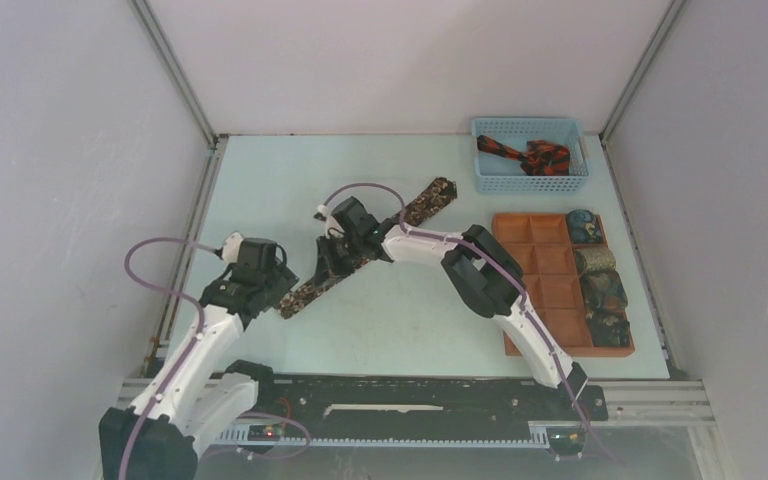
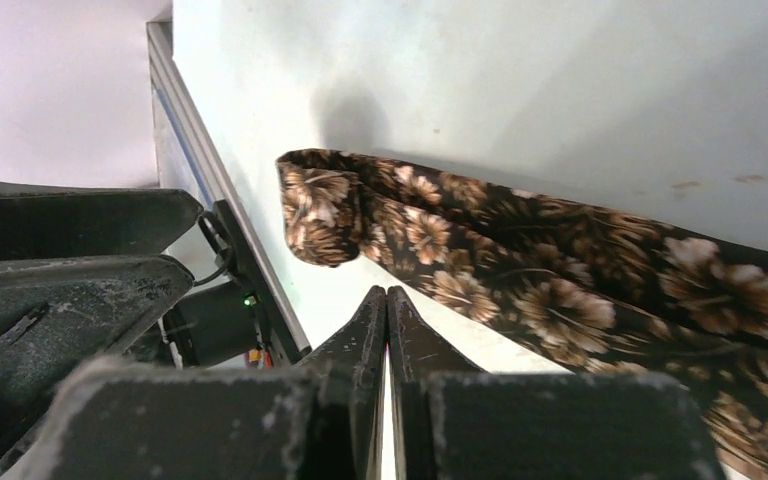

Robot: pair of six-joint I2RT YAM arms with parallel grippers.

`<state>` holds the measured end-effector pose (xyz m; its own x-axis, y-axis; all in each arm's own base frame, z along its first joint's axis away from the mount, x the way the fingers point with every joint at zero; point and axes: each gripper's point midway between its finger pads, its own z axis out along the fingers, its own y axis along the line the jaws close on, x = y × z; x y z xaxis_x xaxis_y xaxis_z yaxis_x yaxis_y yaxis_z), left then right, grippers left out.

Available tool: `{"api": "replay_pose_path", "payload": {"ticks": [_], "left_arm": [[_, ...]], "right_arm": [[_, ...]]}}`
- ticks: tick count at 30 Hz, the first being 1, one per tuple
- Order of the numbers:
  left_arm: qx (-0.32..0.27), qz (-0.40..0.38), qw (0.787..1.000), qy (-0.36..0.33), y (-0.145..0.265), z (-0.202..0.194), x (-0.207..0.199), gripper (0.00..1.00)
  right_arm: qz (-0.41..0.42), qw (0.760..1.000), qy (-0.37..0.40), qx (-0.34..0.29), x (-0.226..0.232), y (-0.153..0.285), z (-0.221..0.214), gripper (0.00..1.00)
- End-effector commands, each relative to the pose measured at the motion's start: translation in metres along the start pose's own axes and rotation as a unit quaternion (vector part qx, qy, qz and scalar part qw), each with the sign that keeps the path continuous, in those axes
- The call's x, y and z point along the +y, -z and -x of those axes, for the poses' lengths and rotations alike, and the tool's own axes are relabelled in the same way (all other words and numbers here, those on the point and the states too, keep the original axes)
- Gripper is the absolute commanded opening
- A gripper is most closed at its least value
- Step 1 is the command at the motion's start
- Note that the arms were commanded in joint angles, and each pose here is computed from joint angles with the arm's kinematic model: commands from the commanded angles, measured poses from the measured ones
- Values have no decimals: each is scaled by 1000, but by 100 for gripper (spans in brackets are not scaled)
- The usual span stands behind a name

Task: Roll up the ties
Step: Roll the tie at the center of the board.

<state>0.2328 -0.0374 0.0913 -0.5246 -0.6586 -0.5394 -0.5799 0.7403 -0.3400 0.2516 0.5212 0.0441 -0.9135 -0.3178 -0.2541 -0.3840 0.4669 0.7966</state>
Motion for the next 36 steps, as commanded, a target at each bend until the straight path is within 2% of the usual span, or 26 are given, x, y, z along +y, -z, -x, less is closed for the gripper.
{"api": "replay_pose_path", "payload": {"ticks": [1,5,13,19,36], "left_arm": [[-40,29,999,-1,16,12,20,57],[-69,27,997,35,21,9,38,56],[-66,33,995,73,15,-9,57,55],[-48,34,996,71,9,-18,57,51],[-49,32,997,52,0,-18,53,52]], "right_arm": [[59,996,64,-27,62,10,21,5],[71,995,72,-15,69,0,17,6],[68,994,83,-4,77,-19,16,7],[53,996,75,6,70,-31,14,6],[17,998,56,23,39,-35,4,1]]}}
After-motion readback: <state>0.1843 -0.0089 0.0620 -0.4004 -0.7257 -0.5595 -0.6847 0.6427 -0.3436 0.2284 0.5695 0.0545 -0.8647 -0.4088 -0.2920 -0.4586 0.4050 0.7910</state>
